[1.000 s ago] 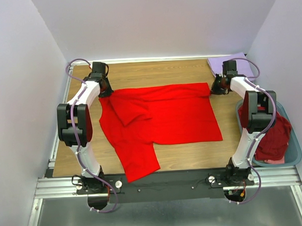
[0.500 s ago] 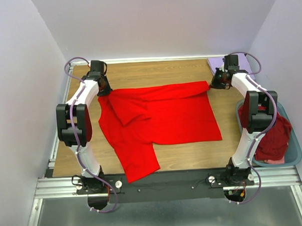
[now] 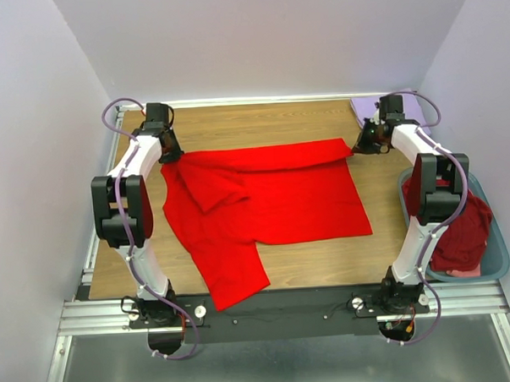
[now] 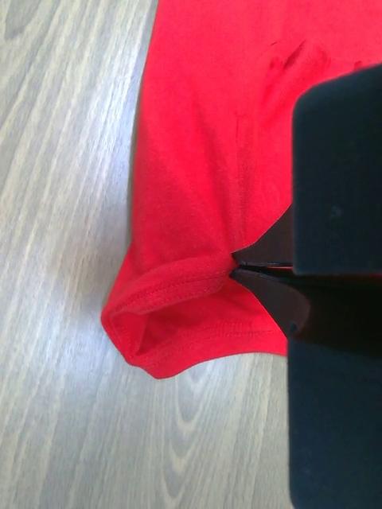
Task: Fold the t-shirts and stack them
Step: Fold the tshirt
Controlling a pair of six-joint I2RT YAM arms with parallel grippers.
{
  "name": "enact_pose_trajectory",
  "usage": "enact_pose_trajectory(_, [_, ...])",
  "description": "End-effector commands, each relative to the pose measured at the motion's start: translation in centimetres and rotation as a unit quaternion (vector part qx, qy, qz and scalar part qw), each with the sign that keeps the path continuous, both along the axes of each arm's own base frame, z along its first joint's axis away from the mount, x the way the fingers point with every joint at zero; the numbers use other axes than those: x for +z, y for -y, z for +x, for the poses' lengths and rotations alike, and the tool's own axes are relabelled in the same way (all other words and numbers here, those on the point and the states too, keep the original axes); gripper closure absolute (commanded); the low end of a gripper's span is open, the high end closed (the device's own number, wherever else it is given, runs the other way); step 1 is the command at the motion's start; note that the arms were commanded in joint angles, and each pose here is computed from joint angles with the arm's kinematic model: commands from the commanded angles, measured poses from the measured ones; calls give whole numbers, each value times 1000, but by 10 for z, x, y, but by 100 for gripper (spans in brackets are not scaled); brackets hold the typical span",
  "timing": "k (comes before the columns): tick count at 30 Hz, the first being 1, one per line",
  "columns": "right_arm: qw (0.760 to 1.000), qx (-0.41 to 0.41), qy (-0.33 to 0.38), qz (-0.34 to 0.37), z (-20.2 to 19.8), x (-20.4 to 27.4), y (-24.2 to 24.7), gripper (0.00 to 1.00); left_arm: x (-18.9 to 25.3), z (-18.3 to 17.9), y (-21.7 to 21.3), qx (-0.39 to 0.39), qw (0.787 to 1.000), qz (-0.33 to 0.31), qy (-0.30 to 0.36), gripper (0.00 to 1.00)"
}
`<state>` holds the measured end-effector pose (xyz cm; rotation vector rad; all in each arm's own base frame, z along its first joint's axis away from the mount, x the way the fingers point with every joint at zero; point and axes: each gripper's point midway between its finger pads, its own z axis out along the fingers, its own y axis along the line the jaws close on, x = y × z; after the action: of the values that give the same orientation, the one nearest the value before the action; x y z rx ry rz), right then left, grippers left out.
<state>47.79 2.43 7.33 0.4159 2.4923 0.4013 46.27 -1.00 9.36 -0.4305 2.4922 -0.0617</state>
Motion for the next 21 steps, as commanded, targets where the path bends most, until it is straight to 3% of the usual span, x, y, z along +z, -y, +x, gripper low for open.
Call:
enact_pose_trajectory(1, [1000, -13, -27, -9, -10, -15, 11, 100, -25, -10, -6, -3, 999, 10, -30, 97])
enact_pose_trajectory(11, [998, 11, -62, 16, -18, -47, 0, 100, -65, -24, -6, 4, 998, 6, -60, 96])
enact_pose_trajectory(21, [998, 16, -62, 16, -17, -47, 0, 99, -71, -24, -6, 5, 998, 6, -64, 96])
